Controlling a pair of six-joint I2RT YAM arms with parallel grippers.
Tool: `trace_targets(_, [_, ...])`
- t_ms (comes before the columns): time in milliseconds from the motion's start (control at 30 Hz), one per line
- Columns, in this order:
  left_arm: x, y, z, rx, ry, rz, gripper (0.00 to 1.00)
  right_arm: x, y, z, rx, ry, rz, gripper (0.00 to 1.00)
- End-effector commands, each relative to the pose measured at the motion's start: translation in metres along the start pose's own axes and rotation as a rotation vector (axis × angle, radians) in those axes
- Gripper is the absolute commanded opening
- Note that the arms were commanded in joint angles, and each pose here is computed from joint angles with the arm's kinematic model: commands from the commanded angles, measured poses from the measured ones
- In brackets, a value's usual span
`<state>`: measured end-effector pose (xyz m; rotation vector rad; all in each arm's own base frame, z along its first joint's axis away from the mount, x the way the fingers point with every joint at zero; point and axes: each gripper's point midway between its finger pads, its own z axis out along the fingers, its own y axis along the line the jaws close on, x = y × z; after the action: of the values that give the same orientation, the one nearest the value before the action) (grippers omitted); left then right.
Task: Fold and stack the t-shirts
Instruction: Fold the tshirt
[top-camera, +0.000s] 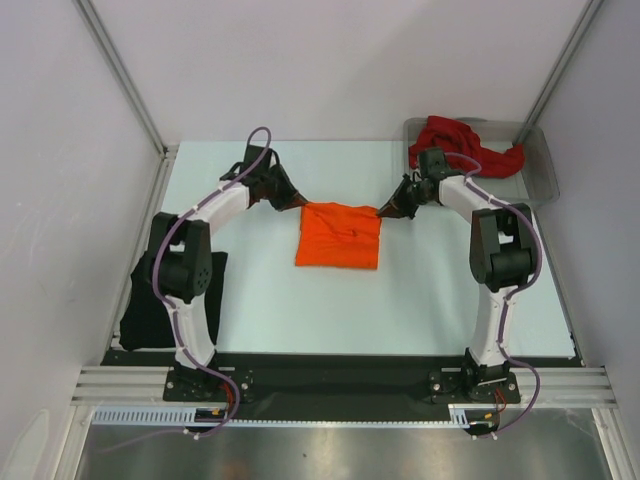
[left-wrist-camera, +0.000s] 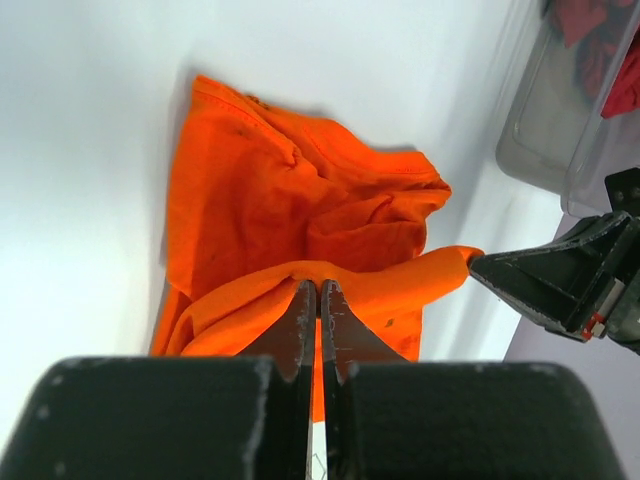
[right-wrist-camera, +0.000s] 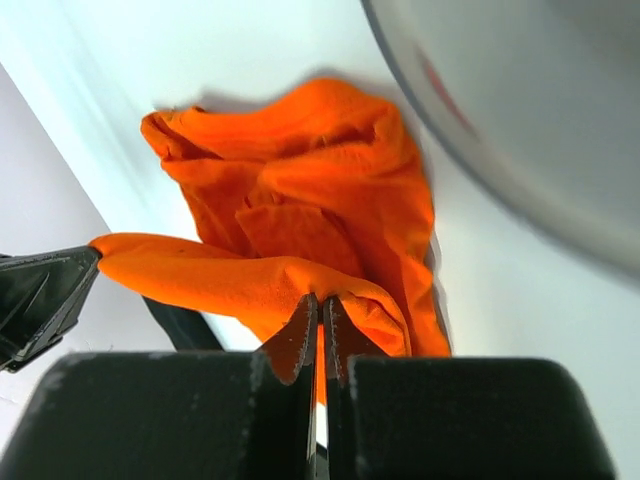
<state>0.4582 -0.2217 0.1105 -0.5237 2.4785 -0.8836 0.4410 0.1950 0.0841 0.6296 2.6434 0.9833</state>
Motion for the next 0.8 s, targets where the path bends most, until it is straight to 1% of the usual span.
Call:
trace_targets(0, [-0.022,-0.015,-0.006,0.058,-0.036,0.025,0.0,-0.012,0.019,-0.003,-0.052,0.007,-0.053,0.0])
trace_targets(133, [-0.024,-0.009,0.007,0.05,-0.014,0.012,0.0,-0.015,0.017,0.006,-0.054,0.021,-0.042,0.0])
trace_targets(767, [-0.048,0.006,0.039,0.038,0.01,-0.014,0.0,-0.048,0.01,0.018,0.017,-0.036,-0.061,0.0])
